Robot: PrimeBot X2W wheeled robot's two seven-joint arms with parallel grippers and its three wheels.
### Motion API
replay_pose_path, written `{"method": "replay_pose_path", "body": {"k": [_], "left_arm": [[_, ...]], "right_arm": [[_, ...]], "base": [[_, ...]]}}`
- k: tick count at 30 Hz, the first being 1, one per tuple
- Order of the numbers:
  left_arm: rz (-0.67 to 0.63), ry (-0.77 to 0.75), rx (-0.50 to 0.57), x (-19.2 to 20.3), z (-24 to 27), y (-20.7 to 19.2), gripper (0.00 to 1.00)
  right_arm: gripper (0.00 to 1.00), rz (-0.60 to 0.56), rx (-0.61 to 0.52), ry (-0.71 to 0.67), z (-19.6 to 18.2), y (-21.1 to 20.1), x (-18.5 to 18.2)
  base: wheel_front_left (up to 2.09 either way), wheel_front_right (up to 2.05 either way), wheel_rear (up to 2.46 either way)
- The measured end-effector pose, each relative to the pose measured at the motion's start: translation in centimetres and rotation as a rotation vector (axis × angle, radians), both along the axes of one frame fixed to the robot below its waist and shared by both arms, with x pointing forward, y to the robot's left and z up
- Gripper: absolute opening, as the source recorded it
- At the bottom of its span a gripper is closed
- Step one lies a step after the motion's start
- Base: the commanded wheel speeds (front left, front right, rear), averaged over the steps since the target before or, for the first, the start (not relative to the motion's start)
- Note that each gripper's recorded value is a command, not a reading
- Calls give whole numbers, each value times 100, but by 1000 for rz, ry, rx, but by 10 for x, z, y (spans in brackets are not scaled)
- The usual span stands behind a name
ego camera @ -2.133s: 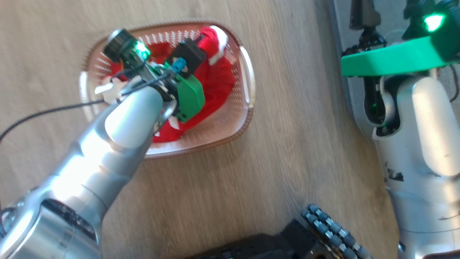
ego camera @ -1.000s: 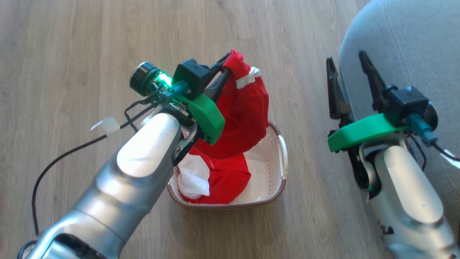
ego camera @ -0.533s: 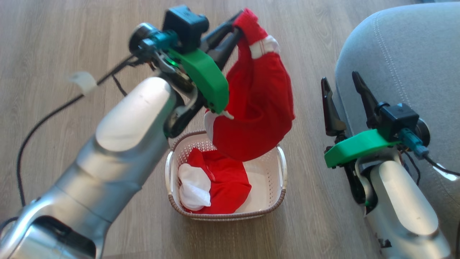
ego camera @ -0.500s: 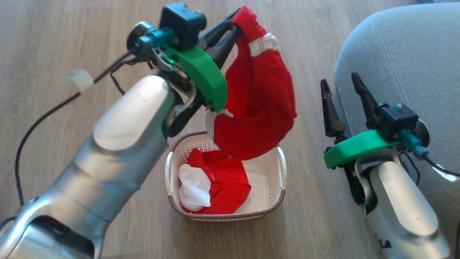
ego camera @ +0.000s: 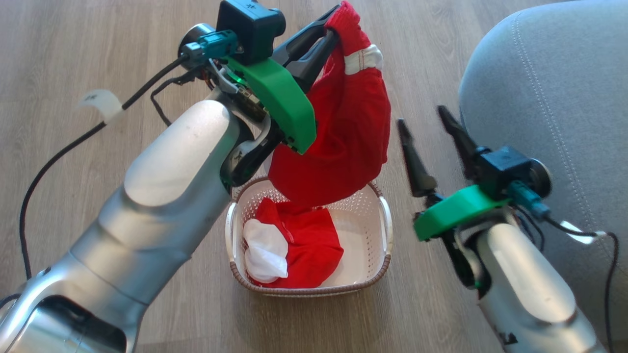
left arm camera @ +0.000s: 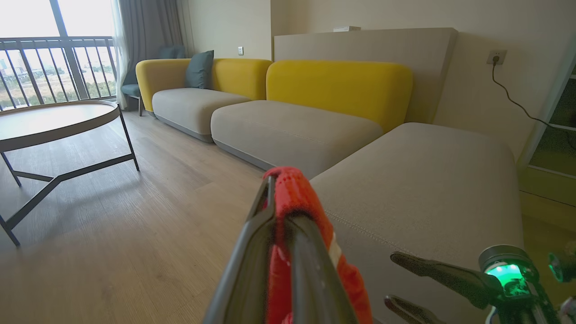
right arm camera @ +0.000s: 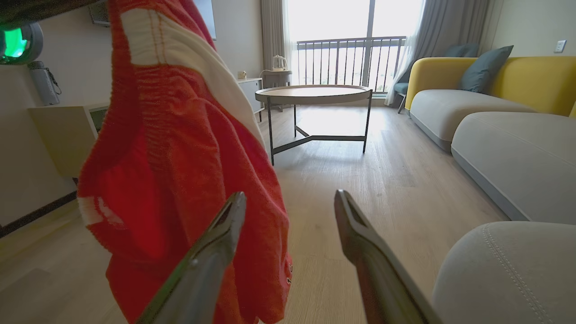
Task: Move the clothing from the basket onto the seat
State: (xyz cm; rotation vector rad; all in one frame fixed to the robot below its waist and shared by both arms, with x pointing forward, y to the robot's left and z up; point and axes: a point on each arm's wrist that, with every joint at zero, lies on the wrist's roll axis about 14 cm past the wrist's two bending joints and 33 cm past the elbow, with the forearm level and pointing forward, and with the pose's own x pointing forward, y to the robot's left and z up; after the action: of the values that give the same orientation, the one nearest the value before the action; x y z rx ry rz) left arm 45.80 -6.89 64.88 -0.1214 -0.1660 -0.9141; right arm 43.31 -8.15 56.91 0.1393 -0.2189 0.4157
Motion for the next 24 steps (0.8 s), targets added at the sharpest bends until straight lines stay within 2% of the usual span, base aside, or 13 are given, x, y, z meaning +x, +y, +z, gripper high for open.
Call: {"method": "replay_pose_path", "body": {"k": [9, 15, 20, 21, 22, 23, 24], "left_arm": [[-13, 22, 10, -4, -11, -4, 0], [-17, 25, 3, -10, -12, -5, 0], [-16, 32, 1, -13, -12, -3, 0], [-15, 31, 0, -14, -12, -2, 0], [-13, 29, -3, -15, -11, -2, 0], [-11, 28, -5, -15, -11, -1, 0], [-10, 31, -8, -15, -11, -1, 0]], "right_arm": [[100, 149, -50, -52, 15, 46, 6], [100, 203, -132, 37, -17, 67, 12], [100, 225, -153, 105, -37, 78, 15], [72, 231, -155, 115, -39, 80, 16], [30, 237, -157, 121, -41, 83, 16], [0, 241, -160, 127, -42, 85, 17], [0, 245, -158, 133, -43, 86, 17]], "base": [[0, 0, 0], [0, 0, 0], [0, 0, 0], [0, 0, 0], [0, 0, 0], [0, 0, 0], [0, 0, 0]]}}
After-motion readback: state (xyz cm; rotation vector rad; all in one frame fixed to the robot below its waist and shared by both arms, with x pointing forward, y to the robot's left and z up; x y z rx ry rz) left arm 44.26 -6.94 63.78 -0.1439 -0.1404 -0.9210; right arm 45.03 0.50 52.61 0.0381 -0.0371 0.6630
